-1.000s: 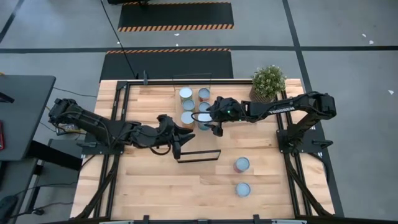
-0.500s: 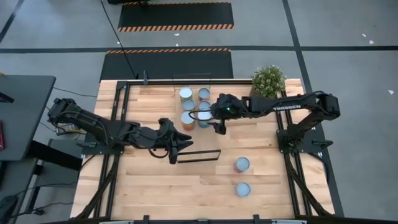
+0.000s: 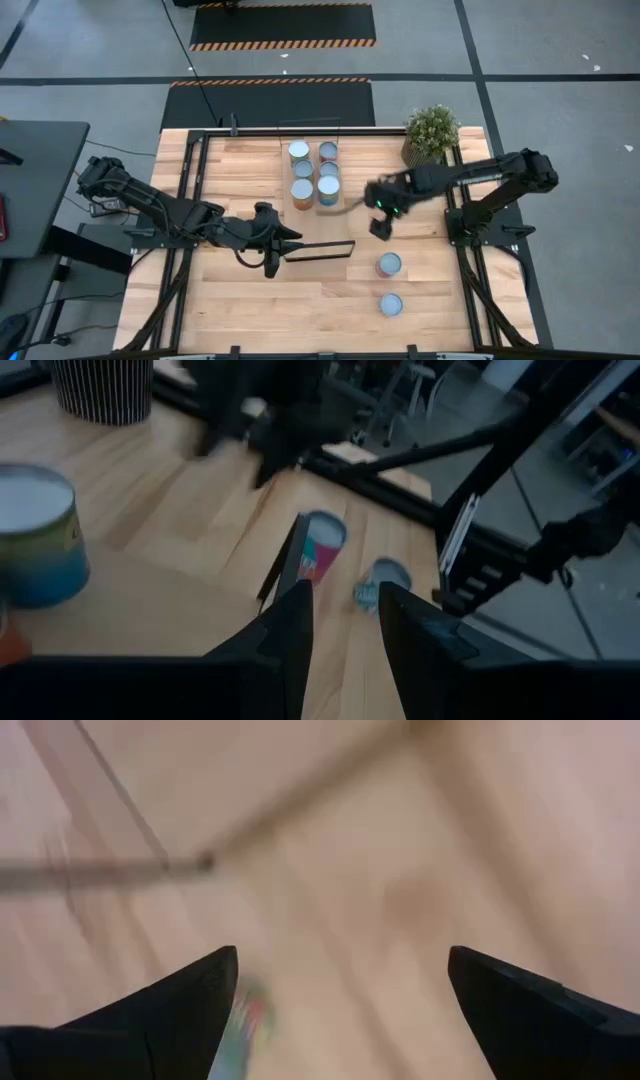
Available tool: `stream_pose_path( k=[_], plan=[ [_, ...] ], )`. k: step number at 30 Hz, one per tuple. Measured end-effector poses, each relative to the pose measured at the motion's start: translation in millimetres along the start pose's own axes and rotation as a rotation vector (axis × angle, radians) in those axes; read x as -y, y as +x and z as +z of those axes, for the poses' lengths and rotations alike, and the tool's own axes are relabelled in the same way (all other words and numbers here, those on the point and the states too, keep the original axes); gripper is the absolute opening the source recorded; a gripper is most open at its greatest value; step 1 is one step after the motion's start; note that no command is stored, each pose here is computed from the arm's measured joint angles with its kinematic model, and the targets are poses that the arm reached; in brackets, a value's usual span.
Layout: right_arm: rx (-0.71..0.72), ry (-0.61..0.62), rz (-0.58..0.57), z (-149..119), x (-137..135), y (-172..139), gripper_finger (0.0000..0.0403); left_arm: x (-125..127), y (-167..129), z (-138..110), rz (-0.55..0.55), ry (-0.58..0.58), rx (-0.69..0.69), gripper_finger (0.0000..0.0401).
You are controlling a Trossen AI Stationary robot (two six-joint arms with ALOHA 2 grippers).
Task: Pick and place cans onto a shelf
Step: Put the pink can on the shelf
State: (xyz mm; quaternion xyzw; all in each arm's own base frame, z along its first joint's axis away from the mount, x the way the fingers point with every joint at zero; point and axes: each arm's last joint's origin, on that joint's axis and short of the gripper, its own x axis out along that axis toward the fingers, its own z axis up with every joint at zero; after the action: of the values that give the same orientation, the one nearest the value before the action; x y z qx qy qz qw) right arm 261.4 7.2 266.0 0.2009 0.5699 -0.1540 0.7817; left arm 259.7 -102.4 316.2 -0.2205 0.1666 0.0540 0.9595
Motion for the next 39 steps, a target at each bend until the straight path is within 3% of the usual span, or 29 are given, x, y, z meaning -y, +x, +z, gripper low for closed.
stream_pose_path(
  k=[5, 14, 29, 39],
  plan=[
    [-0.075, 0.229, 0.03, -35.4, -19.1, 8.1, 0.0363, 1.7, -2.8, -8.4, 0.013, 0.031, -0.057, 0.0123],
    [-0.114, 0.47, 0.043, -54.5, -48.2, 22.0, 0.0367, 0.2, -3.0, -10.5, 0.027, 0.043, -0.078, 0.0123],
    [-0.227, 0.458, -0.039, -79.4, -79.3, 54.4, 0.0368, -3.5, -3.6, -15.1, 0.06, 0.068, -0.124, 0.0123],
    [-0.189, 0.423, -0.09, -81.0, -80.7, 61.9, 0.0367, -3.5, -3.5, -15.3, 0.061, 0.069, -0.125, 0.0123]
  ],
)
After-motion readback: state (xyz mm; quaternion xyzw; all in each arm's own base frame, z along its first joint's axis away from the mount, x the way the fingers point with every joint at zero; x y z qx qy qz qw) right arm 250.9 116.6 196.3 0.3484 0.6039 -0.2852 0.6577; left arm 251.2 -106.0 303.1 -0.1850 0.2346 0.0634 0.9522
